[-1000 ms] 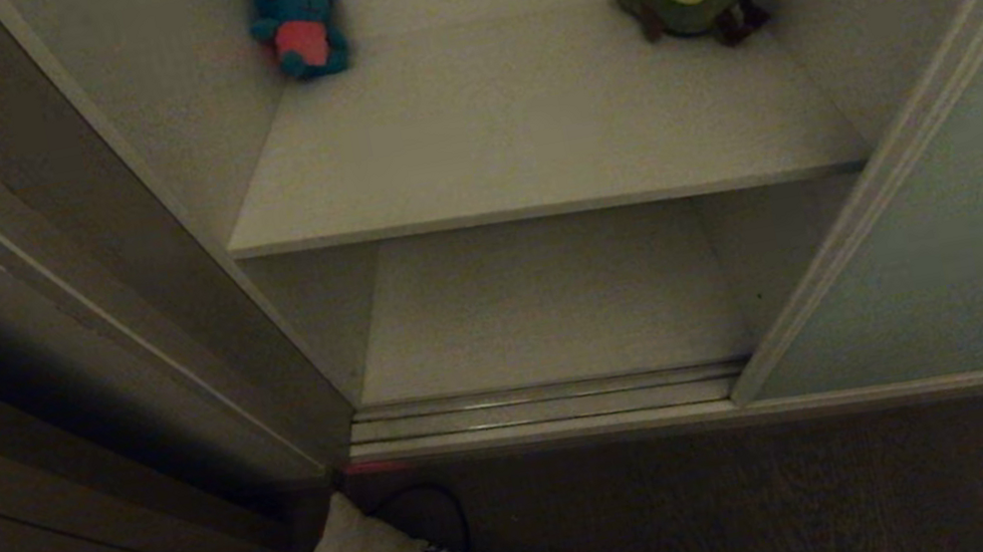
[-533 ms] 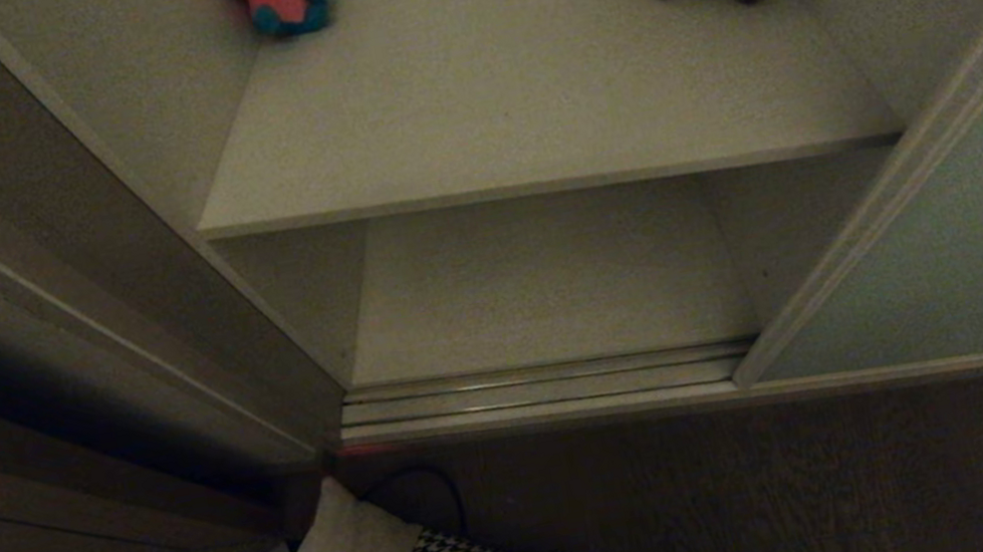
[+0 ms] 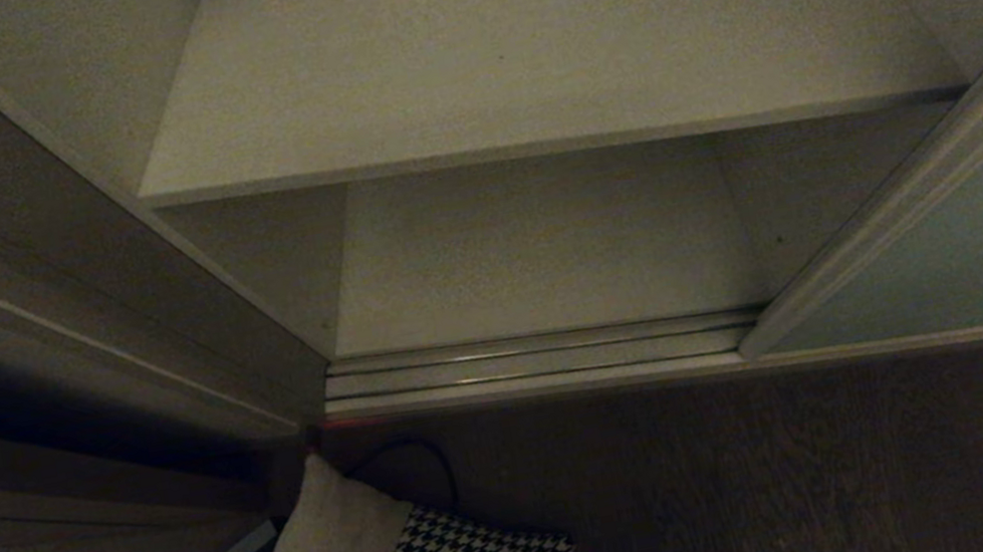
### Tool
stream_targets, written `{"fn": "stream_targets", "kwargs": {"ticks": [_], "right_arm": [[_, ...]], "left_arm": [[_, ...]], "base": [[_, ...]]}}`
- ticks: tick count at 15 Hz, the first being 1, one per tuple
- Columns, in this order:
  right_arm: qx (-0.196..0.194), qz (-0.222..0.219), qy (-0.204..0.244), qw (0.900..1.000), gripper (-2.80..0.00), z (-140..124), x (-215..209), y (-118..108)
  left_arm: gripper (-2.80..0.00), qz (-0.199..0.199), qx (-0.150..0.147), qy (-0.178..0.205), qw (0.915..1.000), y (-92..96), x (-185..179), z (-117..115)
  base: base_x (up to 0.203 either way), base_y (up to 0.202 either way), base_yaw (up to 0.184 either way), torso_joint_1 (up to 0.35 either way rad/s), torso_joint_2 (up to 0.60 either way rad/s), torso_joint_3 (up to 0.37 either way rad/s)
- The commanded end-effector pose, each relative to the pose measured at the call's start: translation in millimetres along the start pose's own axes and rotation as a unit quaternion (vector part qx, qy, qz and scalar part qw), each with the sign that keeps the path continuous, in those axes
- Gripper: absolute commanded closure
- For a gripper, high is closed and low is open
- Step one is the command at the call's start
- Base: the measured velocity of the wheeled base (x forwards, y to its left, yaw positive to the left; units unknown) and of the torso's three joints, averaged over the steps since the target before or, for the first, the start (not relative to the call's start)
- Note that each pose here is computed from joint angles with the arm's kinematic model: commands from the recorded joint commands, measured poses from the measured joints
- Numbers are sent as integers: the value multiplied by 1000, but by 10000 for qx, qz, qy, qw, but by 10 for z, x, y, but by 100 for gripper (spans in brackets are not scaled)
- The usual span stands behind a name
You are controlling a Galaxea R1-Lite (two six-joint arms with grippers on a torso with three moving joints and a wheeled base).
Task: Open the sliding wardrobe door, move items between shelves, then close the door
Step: Place the pillow on the lower shelf
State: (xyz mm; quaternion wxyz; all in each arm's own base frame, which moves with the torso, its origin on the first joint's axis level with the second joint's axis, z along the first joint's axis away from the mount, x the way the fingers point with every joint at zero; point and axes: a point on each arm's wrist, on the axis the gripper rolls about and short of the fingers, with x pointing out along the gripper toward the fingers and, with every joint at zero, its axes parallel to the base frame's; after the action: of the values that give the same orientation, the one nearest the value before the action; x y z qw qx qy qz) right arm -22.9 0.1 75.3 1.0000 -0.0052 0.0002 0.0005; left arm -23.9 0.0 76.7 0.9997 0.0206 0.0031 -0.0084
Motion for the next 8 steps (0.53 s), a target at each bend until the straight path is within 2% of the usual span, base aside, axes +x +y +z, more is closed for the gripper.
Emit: {"fn": "stream_targets", "kwargs": {"ticks": [1, 8], "right_arm": [[-2, 3, 21, 10000, 0, -8, 3, 0], [-2, 3, 21, 10000, 0, -8, 3, 0]], "left_arm": [[0, 1, 1, 5, 10000, 0, 1, 1], [0, -10, 23, 29, 10000, 0, 0, -1]], "base": [[0, 0, 0, 4, 5, -198], [0, 0, 0, 3, 4, -201]]}}
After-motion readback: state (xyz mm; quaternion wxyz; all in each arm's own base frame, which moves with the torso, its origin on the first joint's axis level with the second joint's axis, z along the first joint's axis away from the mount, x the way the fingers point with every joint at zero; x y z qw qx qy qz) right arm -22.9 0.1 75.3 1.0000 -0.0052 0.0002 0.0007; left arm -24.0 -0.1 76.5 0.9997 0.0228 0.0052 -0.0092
